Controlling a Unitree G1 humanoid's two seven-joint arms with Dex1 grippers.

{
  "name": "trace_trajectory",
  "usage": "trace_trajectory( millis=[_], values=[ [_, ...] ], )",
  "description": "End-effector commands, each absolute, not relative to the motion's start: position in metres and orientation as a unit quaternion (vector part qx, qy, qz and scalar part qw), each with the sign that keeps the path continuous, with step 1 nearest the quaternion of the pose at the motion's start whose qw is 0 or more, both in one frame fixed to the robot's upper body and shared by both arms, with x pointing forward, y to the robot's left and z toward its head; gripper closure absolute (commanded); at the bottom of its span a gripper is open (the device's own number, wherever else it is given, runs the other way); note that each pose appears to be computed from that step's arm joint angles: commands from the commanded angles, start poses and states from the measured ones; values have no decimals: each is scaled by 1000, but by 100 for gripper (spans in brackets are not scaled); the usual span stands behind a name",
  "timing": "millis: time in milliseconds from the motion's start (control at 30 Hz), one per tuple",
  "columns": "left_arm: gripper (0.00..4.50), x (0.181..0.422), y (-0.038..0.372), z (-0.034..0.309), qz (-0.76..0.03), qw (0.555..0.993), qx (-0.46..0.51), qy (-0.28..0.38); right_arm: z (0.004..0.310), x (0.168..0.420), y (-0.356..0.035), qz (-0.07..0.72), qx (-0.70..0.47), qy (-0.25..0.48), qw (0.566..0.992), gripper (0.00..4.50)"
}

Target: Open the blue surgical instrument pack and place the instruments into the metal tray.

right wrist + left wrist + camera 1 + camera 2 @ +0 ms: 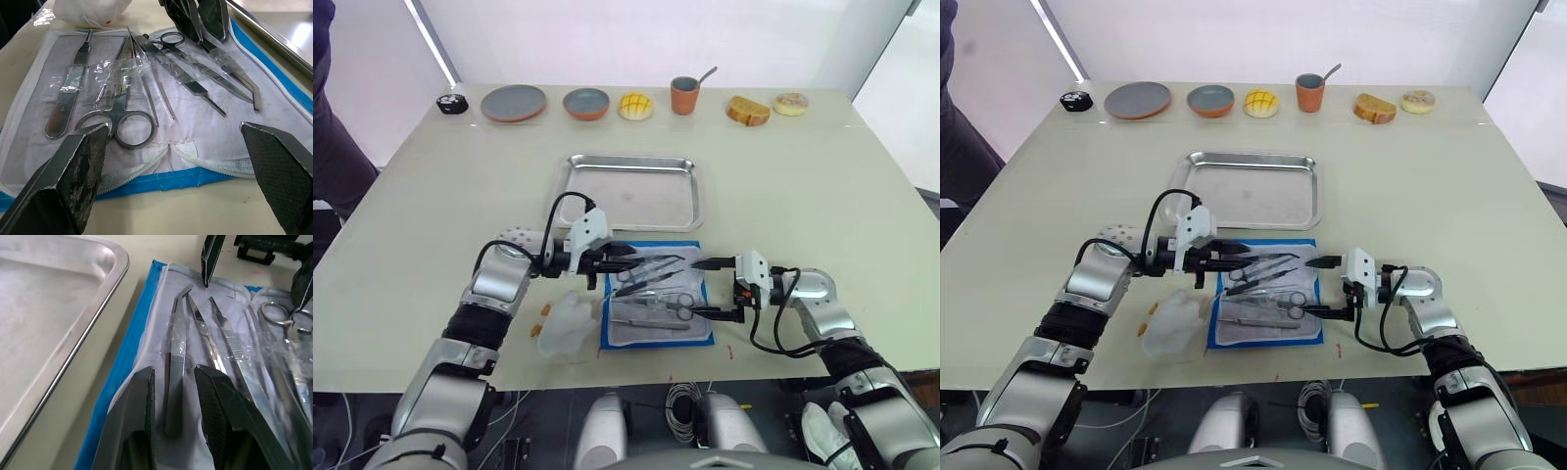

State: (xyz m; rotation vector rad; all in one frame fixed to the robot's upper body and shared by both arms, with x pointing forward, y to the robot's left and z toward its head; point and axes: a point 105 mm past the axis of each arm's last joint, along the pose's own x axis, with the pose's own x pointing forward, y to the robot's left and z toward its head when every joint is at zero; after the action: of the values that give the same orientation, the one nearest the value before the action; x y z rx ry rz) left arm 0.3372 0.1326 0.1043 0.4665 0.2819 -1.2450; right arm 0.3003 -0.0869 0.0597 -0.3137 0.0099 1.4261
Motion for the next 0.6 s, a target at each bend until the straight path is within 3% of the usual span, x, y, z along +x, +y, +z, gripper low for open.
trace_trajectory(
  millis=[33,233,333,400,600],
  values=[
    [313,341,128,105,-575,773,235,130,38,296,-90,648,-139,54,747,0],
    [313,341,130,89,-574,760,258,162,38,296,-92,648,-140,56,746,0],
    [376,342,130,88,-574,758,262,165,38,296,-92,649,-140,57,746,0],
    [448,342,129,88,-575,758,260,164,38,296,-91,649,-140,57,746,0],
    [448,344,125,97,-579,758,258,153,36,296,-89,652,-145,64,742,0]
  ],
)
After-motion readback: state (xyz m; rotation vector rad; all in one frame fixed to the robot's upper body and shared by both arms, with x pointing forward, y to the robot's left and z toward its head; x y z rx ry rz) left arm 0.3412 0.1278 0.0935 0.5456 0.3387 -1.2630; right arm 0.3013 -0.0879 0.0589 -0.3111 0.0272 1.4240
